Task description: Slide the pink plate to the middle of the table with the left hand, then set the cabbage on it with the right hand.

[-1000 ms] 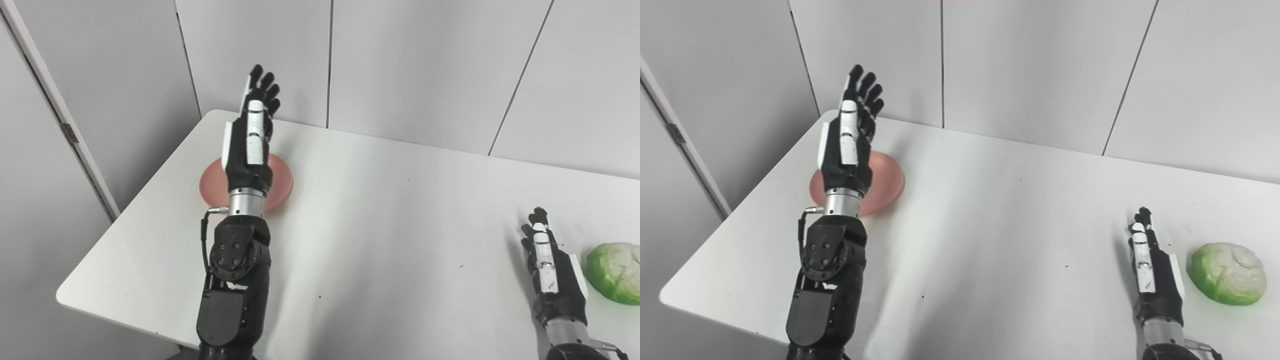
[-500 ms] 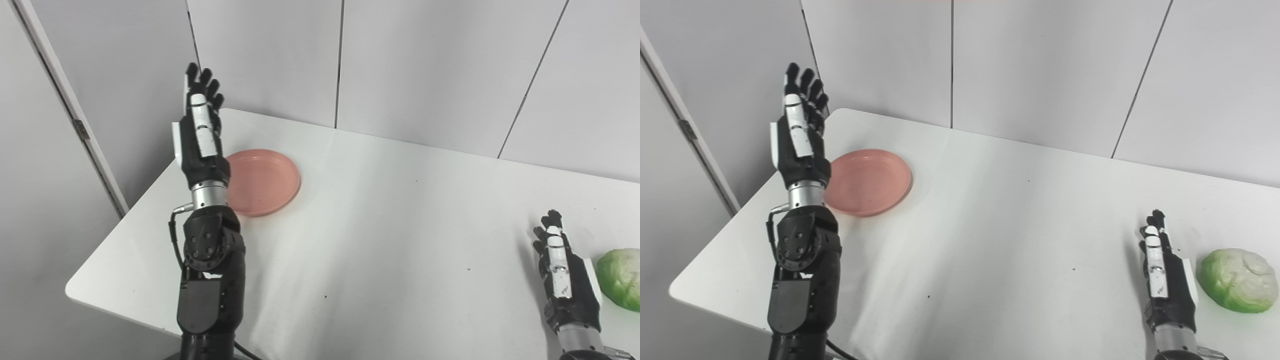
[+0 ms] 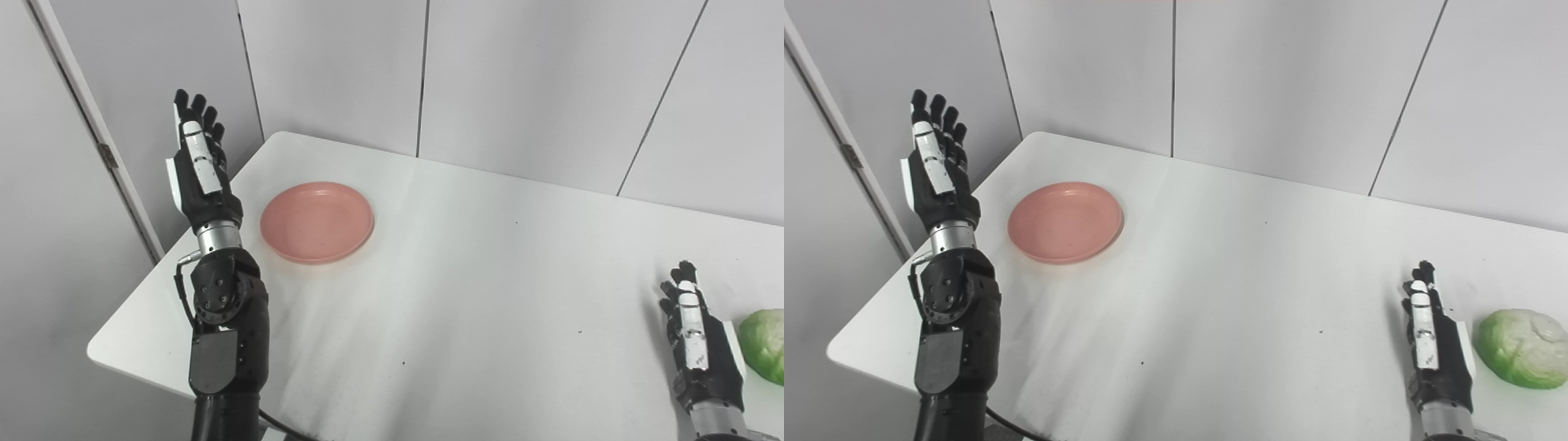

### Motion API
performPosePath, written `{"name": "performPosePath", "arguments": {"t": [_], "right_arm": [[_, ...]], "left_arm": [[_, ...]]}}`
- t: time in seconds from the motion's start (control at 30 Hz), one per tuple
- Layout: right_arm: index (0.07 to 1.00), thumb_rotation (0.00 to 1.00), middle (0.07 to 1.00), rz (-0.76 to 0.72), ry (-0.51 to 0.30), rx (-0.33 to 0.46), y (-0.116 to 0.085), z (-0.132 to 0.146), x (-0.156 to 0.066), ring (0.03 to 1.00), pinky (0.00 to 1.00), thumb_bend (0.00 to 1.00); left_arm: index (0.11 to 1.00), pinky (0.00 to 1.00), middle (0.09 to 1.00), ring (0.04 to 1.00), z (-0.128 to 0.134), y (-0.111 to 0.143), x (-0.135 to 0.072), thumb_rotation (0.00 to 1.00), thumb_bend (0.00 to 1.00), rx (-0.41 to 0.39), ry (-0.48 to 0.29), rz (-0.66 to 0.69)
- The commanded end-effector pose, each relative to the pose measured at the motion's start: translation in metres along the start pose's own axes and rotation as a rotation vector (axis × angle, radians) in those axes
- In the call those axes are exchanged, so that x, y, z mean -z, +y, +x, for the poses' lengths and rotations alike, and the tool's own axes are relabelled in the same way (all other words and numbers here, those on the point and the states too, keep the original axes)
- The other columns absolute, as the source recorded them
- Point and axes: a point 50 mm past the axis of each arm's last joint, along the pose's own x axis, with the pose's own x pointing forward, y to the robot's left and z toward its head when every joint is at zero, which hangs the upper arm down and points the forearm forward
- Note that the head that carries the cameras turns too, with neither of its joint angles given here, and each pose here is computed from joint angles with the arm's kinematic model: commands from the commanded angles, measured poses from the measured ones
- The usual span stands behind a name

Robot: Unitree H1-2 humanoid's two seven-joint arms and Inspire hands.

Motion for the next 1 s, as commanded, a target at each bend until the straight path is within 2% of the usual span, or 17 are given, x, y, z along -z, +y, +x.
{"name": "performPosePath", "arguments": {"t": [0.0,0.4,0.53,0.97], "right_arm": [[1.0,1.0,0.997,-0.006,-0.08,-0.008,-0.002,0.008,-0.019,0.986,1.0,0.14],[0.999,1.0,0.994,-0.01,-0.064,-0.007,-0.001,0.008,-0.02,0.984,1.0,0.15],[0.996,1.0,0.989,-0.011,-0.068,-0.006,-0.001,0.008,-0.019,0.977,1.0,0.15],[1.0,1.0,0.991,-0.009,-0.067,-0.01,0.0,0.007,-0.021,0.979,1.0,0.15]], "left_arm": [[0.976,0.98,0.976,0.971,0.015,-0.002,-0.013,1.0,0.44,0.007,-0.068,-0.013],[0.98,1.0,0.981,0.973,0.024,0.019,0.002,1.0,0.44,-0.026,0.009,-0.021],[0.967,0.98,0.962,0.96,0.024,0.022,0.007,1.0,0.43,-0.027,0.033,-0.029],[0.981,1.0,0.989,0.995,0.028,0.024,0.028,1.0,0.43,-0.044,0.105,-0.055]]}}
